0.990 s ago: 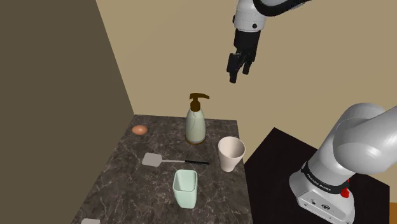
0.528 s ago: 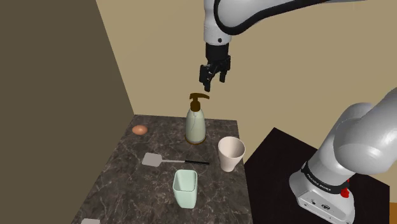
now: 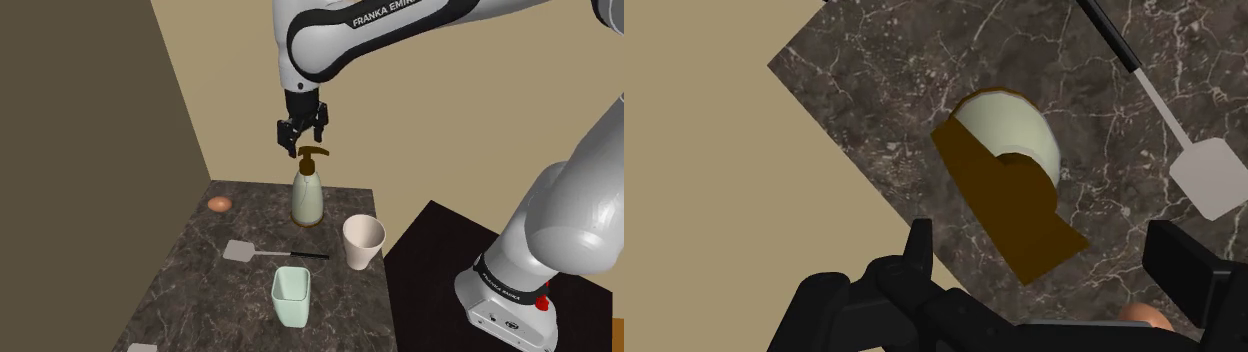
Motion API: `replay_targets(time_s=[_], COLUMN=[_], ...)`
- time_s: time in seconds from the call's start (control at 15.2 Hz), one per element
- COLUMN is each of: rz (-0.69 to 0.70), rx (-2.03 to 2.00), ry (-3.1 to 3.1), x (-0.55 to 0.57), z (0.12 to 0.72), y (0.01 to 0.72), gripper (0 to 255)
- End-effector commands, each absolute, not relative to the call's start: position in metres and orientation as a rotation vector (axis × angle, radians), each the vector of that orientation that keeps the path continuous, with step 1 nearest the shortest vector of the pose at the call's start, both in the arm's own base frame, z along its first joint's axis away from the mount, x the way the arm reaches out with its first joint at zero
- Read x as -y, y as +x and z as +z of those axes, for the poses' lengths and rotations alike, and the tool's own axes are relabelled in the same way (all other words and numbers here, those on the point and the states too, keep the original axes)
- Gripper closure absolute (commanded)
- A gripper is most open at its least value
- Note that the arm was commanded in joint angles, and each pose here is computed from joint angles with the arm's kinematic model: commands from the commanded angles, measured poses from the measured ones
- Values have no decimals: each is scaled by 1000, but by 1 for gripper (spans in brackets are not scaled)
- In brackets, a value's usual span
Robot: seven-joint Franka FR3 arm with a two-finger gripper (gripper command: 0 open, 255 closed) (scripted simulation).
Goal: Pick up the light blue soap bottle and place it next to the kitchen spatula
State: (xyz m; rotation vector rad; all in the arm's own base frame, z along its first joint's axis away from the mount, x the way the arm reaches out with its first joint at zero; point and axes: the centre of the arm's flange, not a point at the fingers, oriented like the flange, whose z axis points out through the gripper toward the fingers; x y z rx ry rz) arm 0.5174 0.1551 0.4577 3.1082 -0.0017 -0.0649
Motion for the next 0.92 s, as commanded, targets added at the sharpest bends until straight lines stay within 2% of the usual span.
replay_targets(time_s=[0.0,0.33,0.86], rz=[-64,-64,-64], rx=[4,3,4], ry=[3108,3108,3108], x=[-155,-155,-155], z=[447,422,422], y=[520,519,519], gripper=[0,0,0])
